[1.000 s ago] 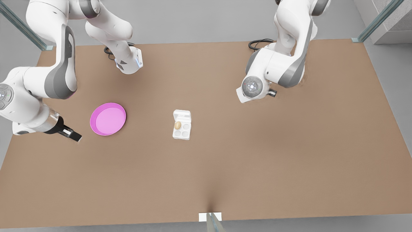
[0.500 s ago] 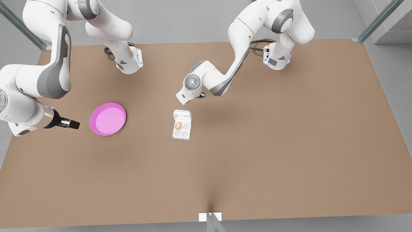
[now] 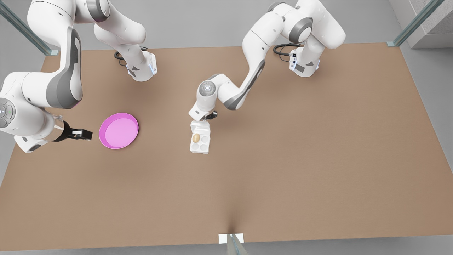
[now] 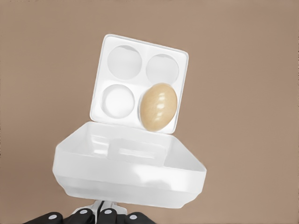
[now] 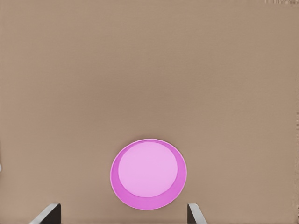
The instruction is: Pack egg into the box and close the box lid
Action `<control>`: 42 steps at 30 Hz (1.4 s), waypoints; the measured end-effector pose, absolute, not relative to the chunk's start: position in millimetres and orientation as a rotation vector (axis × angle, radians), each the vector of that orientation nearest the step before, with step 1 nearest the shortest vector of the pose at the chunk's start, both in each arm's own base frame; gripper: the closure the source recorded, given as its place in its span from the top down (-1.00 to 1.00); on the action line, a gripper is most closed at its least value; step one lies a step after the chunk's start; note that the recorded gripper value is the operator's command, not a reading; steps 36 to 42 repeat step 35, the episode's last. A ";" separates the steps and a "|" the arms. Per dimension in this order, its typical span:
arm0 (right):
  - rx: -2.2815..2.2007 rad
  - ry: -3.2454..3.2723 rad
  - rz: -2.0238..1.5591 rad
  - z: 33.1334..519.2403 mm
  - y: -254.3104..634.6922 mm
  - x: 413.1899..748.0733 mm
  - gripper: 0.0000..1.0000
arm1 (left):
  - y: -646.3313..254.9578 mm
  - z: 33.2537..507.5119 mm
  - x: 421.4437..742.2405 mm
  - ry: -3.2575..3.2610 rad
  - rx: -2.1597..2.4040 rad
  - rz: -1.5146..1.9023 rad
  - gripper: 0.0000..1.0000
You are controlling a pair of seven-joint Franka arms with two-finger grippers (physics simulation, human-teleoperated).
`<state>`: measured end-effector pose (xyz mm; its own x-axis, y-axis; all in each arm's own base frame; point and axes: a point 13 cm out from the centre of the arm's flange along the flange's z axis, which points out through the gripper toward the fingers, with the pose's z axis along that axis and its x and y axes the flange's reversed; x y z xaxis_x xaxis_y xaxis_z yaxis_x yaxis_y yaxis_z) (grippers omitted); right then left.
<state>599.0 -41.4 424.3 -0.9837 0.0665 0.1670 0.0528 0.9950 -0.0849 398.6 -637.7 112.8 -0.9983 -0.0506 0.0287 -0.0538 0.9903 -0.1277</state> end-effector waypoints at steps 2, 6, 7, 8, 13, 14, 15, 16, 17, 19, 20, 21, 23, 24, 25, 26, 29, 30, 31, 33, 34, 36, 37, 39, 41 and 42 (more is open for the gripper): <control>-0.077 -2.967 0.126 424.4 -44.0 598.9 1.00 | -638.3 114.5 408.3 -3.122 0.118 0.215 -0.57; -0.043 -2.967 0.130 424.3 -41.3 599.4 1.00 | -636.9 120.6 424.9 -3.133 0.192 0.243 -0.57; -0.035 -2.967 0.130 424.0 -40.5 599.5 1.00 | -635.5 122.2 429.9 -3.135 0.213 0.250 -0.57; -0.031 -2.967 0.130 423.9 -41.0 599.6 1.00 | -633.9 123.2 434.2 -3.135 0.232 0.254 -0.57; -0.010 -2.968 0.129 424.0 -41.7 599.9 1.00 | -621.7 124.7 454.8 -3.132 0.323 0.263 -0.57; -0.007 -2.968 0.129 424.0 -41.9 599.9 1.00 | -620.8 125.2 456.8 -3.131 0.334 0.265 -0.57; -0.005 -2.969 0.128 424.3 -42.6 600.0 1.00 | -620.1 128.8 461.9 -3.133 0.350 0.275 -0.57; -0.004 -2.969 0.128 424.2 -43.5 600.0 1.00 | -620.5 132.8 465.4 -3.134 0.360 0.284 -0.57; 0.000 -2.968 0.128 424.0 -43.3 600.0 1.00 | -621.3 141.4 471.6 -3.136 0.374 0.300 -0.57; 0.010 -2.968 0.128 423.8 -41.8 600.1 1.00 | -591.7 230.8 542.1 -3.126 0.516 0.407 -0.57; 0.013 -2.968 0.127 423.8 -41.3 600.2 1.00 | -512.5 291.2 622.7 -3.100 0.710 0.438 -0.57; 0.016 -2.968 0.127 423.9 -41.2 600.2 1.00 | -377.9 325.9 701.0 -3.043 0.948 0.399 0.15; 0.020 -2.968 0.127 424.0 -41.2 600.3 1.00 | -128.8 342.4 751.9 -2.908 1.238 0.225 1.00; 0.015 -2.974 0.127 426.9 -44.0 601.2 1.00 | -76.8 353.1 742.7 -2.905 1.221 0.132 1.00; 0.005 -2.979 0.127 428.9 -48.8 601.7 1.00 | -57.8 403.3 715.0 -2.948 1.141 0.096 1.00; 0.002 -2.980 0.126 429.7 -50.6 602.0 1.00 | -45.8 458.8 677.2 -2.995 1.054 0.087 1.00; 0.010 -2.984 0.125 430.4 -48.8 602.8 1.00 | -48.6 523.0 580.1 -3.065 0.722 0.029 1.00; 0.012 -2.984 0.125 430.5 -48.5 603.0 1.00 | -50.1 512.2 561.1 -3.053 0.618 -0.006 1.00; 0.013 -2.984 0.125 430.5 -48.5 603.0 1.00 | -51.7 499.7 550.5 -3.040 0.525 -0.034 1.00; 0.013 -2.984 0.124 430.6 -49.9 603.0 1.00 | -55.1 489.4 541.1 -3.038 0.363 -0.066 1.00; 0.013 -2.985 0.124 430.6 -50.2 603.0 1.00 | -56.7 487.5 538.8 -3.039 0.291 -0.076 1.00; 0.014 -2.985 0.124 430.6 -50.3 603.1 1.00 | -58.2 486.4 537.3 -3.039 0.224 -0.082 1.00; 0.014 -2.985 0.124 430.6 -50.3 603.1 1.00 | -58.2 486.4 537.3 -3.039 0.224 -0.082 1.00; 0.014 -2.985 0.124 430.6 -50.3 603.1 1.00 | -58.2 486.4 537.3 -3.039 0.224 -0.082 1.00; 0.014 -2.985 0.124 430.6 -50.3 603.1 1.00 | -58.2 486.4 537.3 -3.039 0.224 -0.082 1.00; 0.014 -2.985 0.124 430.6 -50.3 603.1 1.00 | -58.2 486.4 537.3 -3.039 0.224 -0.082 1.00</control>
